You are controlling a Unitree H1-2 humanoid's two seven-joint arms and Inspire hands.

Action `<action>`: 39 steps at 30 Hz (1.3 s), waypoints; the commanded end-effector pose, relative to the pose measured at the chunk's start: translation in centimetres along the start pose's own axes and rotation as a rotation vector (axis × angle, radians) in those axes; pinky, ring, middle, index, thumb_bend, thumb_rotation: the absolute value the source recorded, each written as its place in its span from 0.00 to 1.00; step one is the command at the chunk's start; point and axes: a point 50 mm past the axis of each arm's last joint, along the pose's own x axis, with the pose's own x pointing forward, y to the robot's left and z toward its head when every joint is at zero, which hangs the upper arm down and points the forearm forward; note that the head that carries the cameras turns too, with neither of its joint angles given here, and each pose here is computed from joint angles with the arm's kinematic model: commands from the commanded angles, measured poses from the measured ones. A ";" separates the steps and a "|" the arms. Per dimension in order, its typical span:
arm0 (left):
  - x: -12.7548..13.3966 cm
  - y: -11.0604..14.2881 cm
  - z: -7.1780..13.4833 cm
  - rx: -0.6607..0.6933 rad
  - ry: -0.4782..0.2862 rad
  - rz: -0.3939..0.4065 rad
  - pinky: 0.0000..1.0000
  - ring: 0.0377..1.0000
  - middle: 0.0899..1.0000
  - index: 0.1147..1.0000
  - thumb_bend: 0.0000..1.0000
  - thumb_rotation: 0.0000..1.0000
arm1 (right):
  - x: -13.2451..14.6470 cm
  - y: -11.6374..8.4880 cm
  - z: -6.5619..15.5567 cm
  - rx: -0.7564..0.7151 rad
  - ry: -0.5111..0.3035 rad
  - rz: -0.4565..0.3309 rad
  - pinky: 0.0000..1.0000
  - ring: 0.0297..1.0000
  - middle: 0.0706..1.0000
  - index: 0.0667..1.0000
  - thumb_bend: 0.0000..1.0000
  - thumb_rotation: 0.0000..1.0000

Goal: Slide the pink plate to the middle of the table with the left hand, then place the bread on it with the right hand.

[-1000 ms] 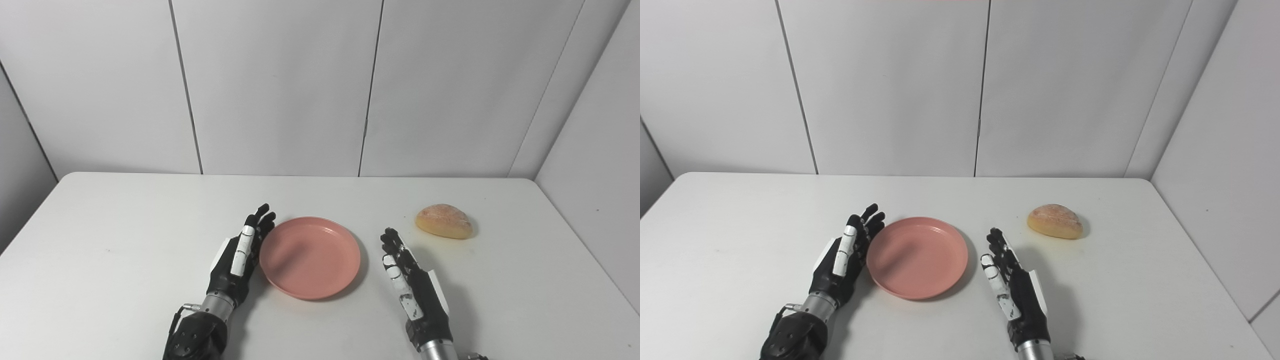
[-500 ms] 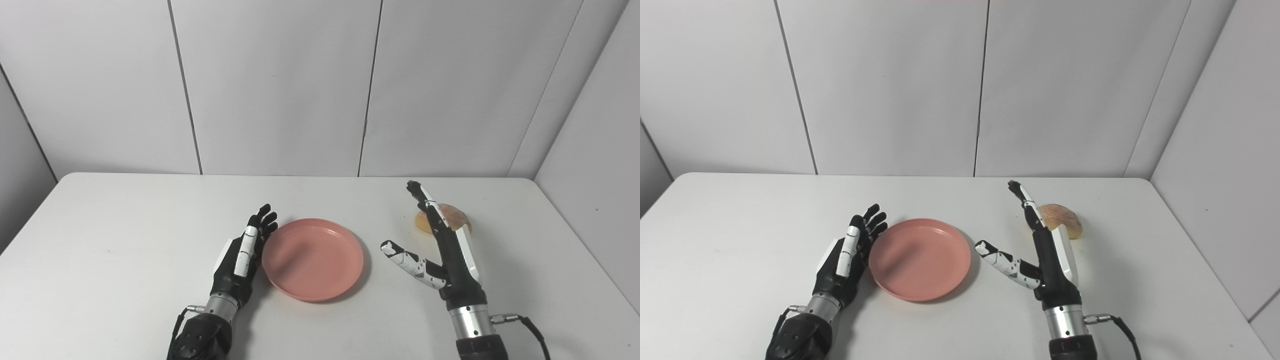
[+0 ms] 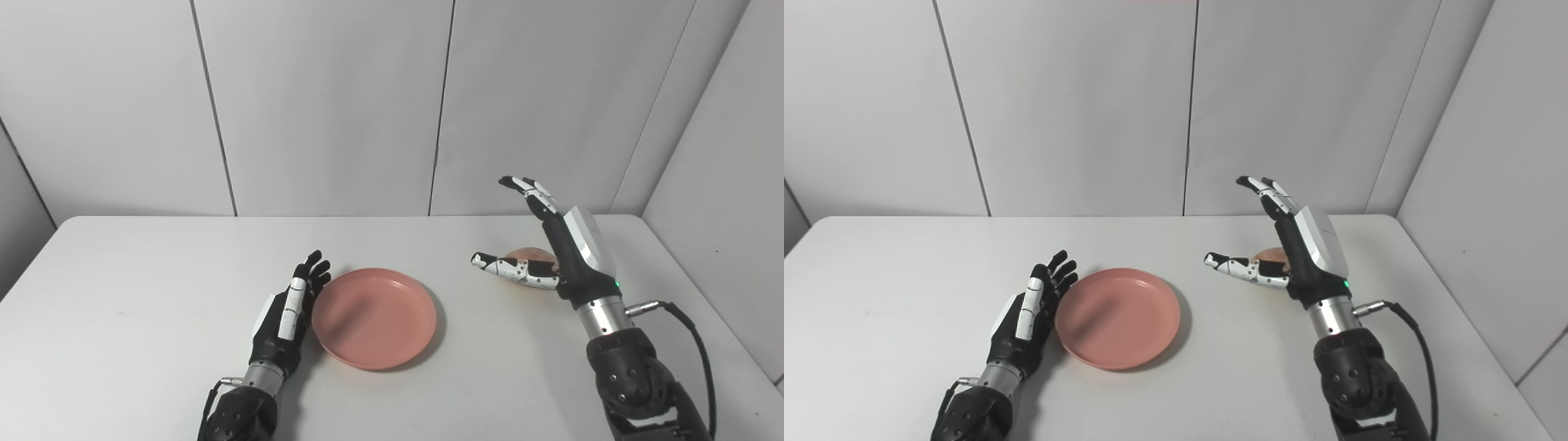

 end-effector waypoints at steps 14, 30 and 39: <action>-0.3 -0.1 -0.8 0.007 0.003 0.001 0.99 0.97 0.95 0.94 0.77 1.00 | 4.7 -3.1 -6.7 -0.181 0.159 0.100 0.83 0.88 0.87 0.86 0.80 0.35; -0.5 -0.3 -0.8 -0.007 0.006 0.007 0.99 0.96 0.95 0.94 0.77 1.00 | 7.2 -1.8 -8.4 -0.225 0.203 0.202 0.72 0.84 0.87 0.86 0.82 0.25; -0.6 -0.5 -0.5 -0.003 0.011 0.007 1.00 0.98 0.95 0.94 0.77 1.00 | 7.2 -0.2 -8.9 -0.215 0.234 0.252 0.63 0.75 0.82 0.81 0.80 0.11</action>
